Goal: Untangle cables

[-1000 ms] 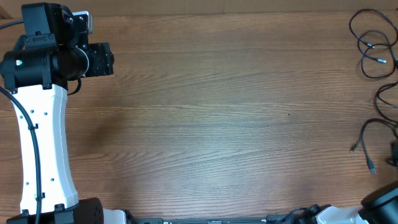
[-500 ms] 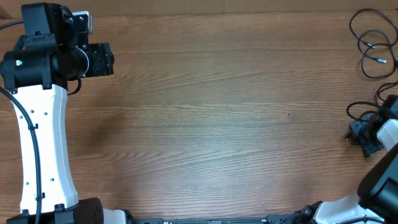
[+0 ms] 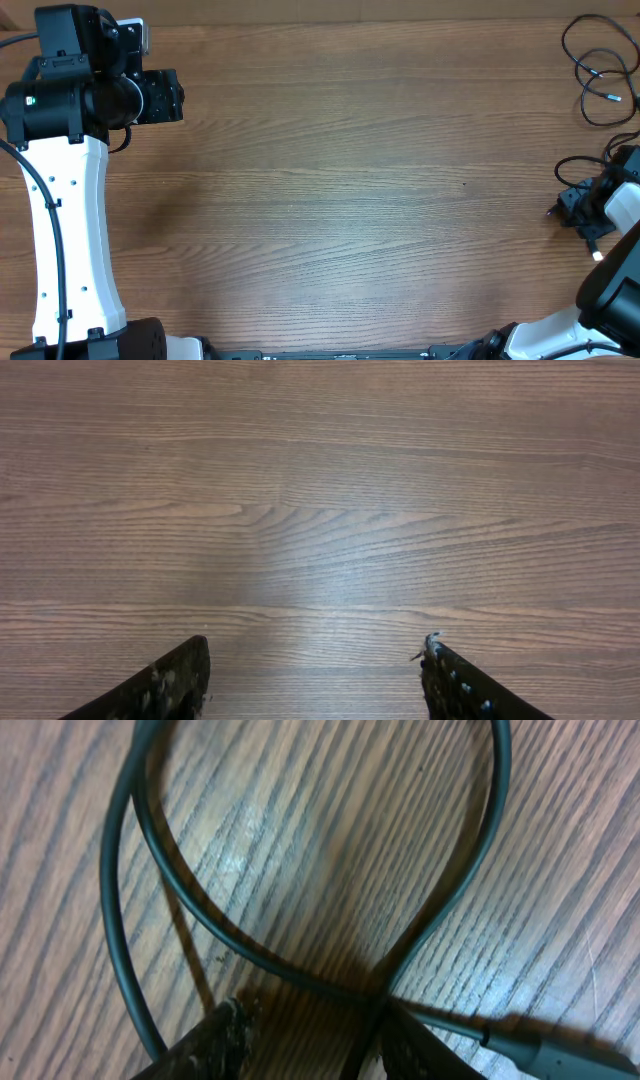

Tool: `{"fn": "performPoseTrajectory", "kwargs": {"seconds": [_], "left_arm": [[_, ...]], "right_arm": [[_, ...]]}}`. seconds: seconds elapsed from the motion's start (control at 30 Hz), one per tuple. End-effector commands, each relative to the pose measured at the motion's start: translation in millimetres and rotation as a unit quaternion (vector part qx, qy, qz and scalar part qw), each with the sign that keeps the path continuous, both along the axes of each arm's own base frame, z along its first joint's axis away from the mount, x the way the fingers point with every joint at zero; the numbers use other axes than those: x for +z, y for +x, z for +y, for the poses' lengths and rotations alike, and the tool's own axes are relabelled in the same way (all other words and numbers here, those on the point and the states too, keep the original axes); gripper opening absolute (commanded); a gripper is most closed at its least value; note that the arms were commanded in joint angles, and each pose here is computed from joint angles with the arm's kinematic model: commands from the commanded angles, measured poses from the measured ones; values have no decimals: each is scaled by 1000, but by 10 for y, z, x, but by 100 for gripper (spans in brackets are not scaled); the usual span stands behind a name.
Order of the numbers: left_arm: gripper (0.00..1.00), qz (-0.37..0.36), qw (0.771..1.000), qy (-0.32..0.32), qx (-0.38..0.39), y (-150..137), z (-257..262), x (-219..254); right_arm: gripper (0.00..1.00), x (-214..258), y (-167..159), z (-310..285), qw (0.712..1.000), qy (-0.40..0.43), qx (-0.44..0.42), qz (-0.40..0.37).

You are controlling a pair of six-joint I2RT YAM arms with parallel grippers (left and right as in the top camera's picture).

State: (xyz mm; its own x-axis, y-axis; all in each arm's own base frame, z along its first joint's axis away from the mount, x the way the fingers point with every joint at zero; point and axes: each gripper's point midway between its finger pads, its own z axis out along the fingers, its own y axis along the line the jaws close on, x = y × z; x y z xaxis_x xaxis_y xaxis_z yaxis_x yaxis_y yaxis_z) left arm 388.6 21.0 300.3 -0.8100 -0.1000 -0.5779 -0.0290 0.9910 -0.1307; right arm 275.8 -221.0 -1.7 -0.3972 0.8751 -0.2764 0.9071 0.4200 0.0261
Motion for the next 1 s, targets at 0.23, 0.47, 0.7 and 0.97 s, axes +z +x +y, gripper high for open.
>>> {"fn": "performPoseTrajectory", "kwargs": {"seconds": [0.23, 0.47, 0.7, 0.97], "left_arm": [[68, 1, 1000, -7, -1, 9, -6, -15], [68, 1, 1000, -7, -1, 9, -6, -15], [68, 3, 1000, -7, -1, 31, -3, -34], [68, 22, 1000, -10, -1, 69, -1, -162]], "right_arm": [[45, 132, 68, 126, 999, 33, 10, -11], [56, 981, 409, 189, 992, -29, 45, -118], [56, 1241, 545, 395, 983, -27, 78, -162], [57, 1238, 694, 667, 979, -22, 118, -165]]}}
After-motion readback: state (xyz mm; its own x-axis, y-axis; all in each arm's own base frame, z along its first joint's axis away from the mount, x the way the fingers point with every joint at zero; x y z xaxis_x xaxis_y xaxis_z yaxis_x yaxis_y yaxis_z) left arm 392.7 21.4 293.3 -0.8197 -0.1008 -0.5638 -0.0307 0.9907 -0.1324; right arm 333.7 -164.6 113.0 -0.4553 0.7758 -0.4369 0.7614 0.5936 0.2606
